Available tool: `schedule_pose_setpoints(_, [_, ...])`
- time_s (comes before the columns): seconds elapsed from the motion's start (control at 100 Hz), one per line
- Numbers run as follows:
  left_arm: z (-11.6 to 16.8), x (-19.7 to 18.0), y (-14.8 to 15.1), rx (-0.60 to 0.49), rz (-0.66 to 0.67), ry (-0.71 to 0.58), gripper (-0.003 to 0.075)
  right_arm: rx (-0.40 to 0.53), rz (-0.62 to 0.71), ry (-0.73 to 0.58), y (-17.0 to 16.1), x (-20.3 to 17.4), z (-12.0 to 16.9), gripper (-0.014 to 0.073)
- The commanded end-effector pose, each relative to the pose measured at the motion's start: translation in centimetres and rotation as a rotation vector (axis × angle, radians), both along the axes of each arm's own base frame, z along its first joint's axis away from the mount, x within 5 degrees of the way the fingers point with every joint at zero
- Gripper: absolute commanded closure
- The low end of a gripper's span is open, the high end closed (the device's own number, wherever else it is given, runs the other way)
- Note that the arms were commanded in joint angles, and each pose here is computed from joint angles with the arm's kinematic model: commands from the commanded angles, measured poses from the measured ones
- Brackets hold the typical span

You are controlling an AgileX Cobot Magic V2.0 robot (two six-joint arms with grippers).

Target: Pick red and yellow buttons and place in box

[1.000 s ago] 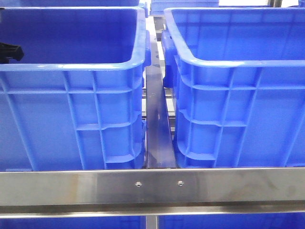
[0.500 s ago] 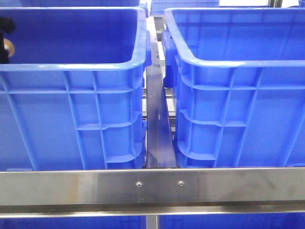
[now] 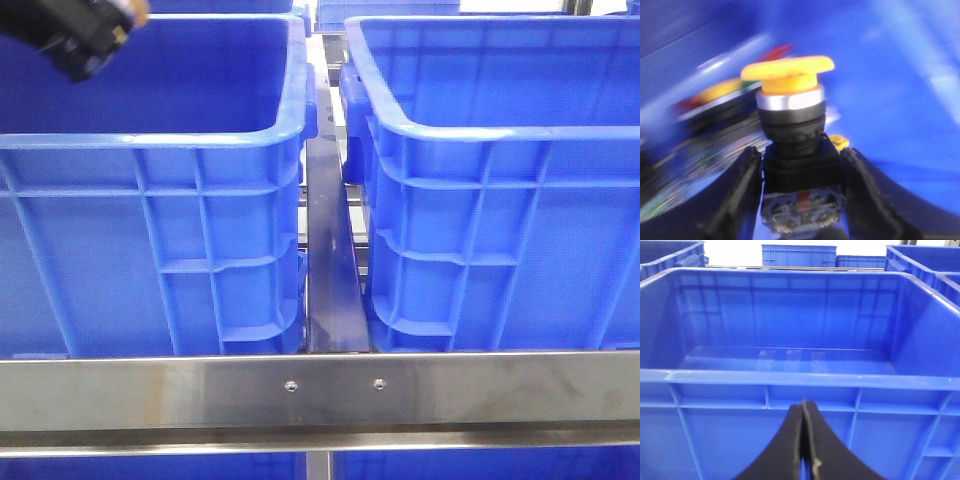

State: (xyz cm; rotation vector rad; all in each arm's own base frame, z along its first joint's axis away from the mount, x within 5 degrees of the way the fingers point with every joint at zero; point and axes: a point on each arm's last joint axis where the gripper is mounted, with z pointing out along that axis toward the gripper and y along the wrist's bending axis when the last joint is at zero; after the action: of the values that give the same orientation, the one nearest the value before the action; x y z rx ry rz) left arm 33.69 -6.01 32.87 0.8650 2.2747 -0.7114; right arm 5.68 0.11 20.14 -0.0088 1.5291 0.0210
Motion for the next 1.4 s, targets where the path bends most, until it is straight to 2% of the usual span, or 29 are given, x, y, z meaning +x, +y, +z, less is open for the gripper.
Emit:
schedule_pose_setpoints(0.0, [3.4,-1.5,-1.3,-0.151,-0.096,-0.09,0.0574,-0.007,0.001,-0.118,0.0,-0.4,1.4,0.0664])
schedule_pose_setpoints(0.22, [3.8,-2.0,-2.5,-0.213,-0.154,-0.074,0.0574,-0.007,0.001,-0.118,0.0,-0.4,1.4,0.0664])
schedule_pose_setpoints(0.6, [3.9,-3.8,-8.3,-0.221,-0.311,-0.082,0.0574,-0.007,0.001,-0.118,0.0,-0.4,1.4,0.0664])
schedule_pose_setpoints(0.88, [4.0,-5.2,-11.5,-0.235,-0.387,-0.091,0.0574,-0.007,0.001,-0.118,0.0,-0.4,1.4,0.0664])
schedule_pose_setpoints(1.16, [4.4,-6.4,-13.5,-0.289,-0.438,-0.079,0.0574,-0.007,0.001,-0.118,0.0,-0.4,1.4,0.0664])
schedule_pose_setpoints(1.39, [4.4,-6.5,-13.6,-0.295,-0.441,-0.077,0.0574,-0.007,0.001,-0.118,0.0,-0.4,1.4,0.0664])
